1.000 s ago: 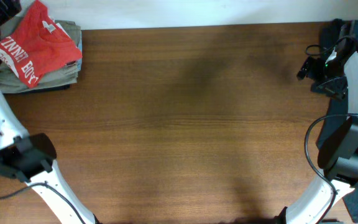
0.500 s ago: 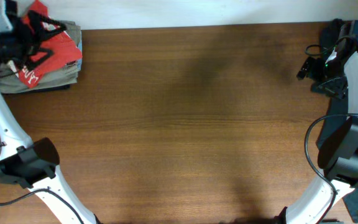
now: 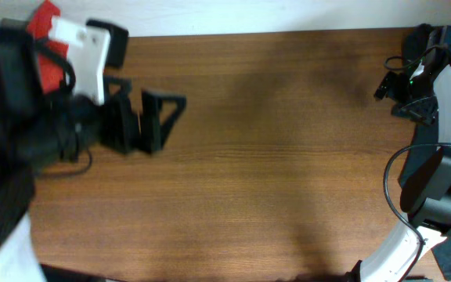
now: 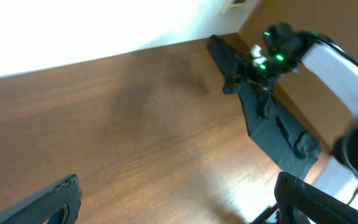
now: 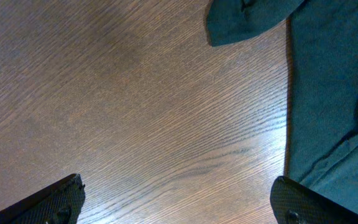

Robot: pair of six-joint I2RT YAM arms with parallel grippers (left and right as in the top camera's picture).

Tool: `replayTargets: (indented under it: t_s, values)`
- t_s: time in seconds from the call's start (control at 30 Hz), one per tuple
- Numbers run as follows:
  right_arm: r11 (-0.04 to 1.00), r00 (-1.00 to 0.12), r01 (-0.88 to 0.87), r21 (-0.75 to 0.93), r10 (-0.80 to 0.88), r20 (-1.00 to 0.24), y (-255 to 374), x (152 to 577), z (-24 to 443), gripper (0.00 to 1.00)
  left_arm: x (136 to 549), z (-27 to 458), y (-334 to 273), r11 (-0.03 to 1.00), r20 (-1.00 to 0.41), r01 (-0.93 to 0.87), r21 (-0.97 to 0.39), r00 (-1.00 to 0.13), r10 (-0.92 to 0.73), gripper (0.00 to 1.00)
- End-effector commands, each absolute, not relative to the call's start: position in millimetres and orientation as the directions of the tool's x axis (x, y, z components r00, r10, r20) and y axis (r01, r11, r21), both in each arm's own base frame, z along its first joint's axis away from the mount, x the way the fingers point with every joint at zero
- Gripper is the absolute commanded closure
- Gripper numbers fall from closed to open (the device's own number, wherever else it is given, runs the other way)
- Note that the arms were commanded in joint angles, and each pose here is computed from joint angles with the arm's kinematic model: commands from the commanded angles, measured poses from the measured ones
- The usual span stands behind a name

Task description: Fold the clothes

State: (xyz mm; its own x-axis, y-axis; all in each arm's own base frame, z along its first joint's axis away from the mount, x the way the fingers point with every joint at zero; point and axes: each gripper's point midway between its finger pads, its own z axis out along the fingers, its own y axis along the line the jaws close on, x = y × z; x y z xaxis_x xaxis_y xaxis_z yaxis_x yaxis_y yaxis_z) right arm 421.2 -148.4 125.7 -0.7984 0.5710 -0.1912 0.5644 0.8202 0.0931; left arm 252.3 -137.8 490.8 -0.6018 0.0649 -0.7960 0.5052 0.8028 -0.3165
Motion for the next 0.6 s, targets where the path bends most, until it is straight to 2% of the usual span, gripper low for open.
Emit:
replayTargets:
  t_s: [0.0,0.1,0.23,0.33,0.57]
  values:
    - [0.818,-0.793,0.569,0.086,0.573,-0.208,-150.5,421.7,131.0,0.01,238.5,490.8,-136.1,0.812,-0.839,0.569,-0.126,-0.499,0.219,0.01]
    - [0.818,-0.793,0.569,0.086,0.573,-0.208,-150.5,421.7,131.0,0.01,236.8,479.6,-131.9,0.822,-0.821,0.567,-0.058,-0.496,0.284,0.01]
    - [0.818,-0.793,0.569,0.086,0.573,-0.208,-150.5,421.7,131.0,0.01,246.0,425.1,-131.0,0.84,-0.693,0.538,-0.075,-0.634,0.344,0.01]
    - [0.818,-0.793,0.569,0.086,0.573,-0.208,-150.4,421.8,131.0,0.01,256.8,396.8,-124.8,0.863,-0.641,0.503,-0.046,-0.677,0.361,0.01]
    - [0.818,-0.792,0.569,0.086,0.574,-0.208,-150.5,421.7,131.0,0.01,259.8,342.6,-107.3,0.878,-0.674,0.478,0.03,-0.639,0.371,0.01]
